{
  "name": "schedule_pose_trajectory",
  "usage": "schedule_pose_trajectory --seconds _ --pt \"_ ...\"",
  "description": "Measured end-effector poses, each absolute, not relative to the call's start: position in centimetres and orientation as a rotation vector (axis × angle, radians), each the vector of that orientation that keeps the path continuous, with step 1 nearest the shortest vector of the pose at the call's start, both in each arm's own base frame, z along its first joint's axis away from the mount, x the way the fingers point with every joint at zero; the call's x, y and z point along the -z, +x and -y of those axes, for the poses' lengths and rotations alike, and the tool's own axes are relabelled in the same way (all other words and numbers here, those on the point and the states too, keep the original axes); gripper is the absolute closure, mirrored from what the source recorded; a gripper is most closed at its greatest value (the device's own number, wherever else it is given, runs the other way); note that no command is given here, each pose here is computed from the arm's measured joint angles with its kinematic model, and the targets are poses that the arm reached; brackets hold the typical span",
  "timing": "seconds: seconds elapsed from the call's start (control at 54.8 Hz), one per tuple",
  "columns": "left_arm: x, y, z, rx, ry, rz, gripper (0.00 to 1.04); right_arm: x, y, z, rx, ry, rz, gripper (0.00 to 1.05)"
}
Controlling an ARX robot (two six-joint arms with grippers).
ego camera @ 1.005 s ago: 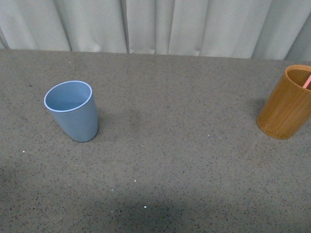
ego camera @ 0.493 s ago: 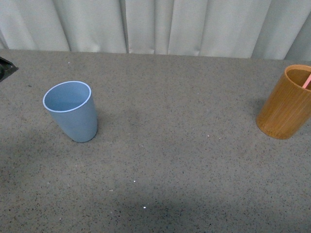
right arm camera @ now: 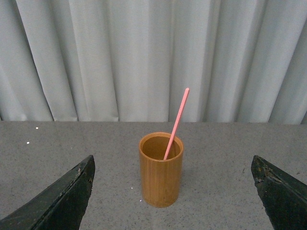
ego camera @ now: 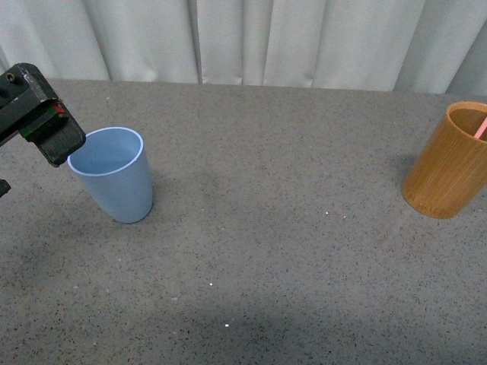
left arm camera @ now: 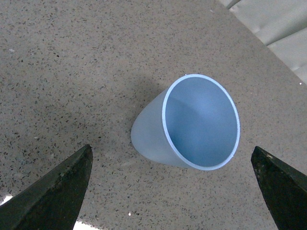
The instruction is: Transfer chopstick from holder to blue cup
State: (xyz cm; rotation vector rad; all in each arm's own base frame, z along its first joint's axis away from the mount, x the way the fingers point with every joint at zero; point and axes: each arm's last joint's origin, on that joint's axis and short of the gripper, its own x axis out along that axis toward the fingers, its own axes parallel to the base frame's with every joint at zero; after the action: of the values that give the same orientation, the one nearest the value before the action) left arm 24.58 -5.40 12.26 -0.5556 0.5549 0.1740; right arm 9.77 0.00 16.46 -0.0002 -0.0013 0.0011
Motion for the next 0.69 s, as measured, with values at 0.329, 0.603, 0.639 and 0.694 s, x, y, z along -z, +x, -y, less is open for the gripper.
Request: schedule_pose_trajectory --seconds 0.329,0.603,0.639,0.694 --pt "-10.9 25.4 5.8 -0.205 -0.51 -0.593 0.07 -16.5 9.8 0.0 -0.001 0.0 0.001 0.1" --pt "-10.3 25.6 5.8 -0.225 -0.5 -0.602 0.07 -16.5 9.8 0.0 -0.001 0.0 0.001 0.1" --pt "-10.2 25.6 5.8 -0.226 -0.498 -0.606 0.07 -16.5 9.8 0.0 -0.001 0.0 0.001 0.1" --pt "-10.0 25.7 5.8 -0.228 -0.498 -0.61 0.07 -16.5 9.8 0.0 -0.001 0.0 0.001 0.1"
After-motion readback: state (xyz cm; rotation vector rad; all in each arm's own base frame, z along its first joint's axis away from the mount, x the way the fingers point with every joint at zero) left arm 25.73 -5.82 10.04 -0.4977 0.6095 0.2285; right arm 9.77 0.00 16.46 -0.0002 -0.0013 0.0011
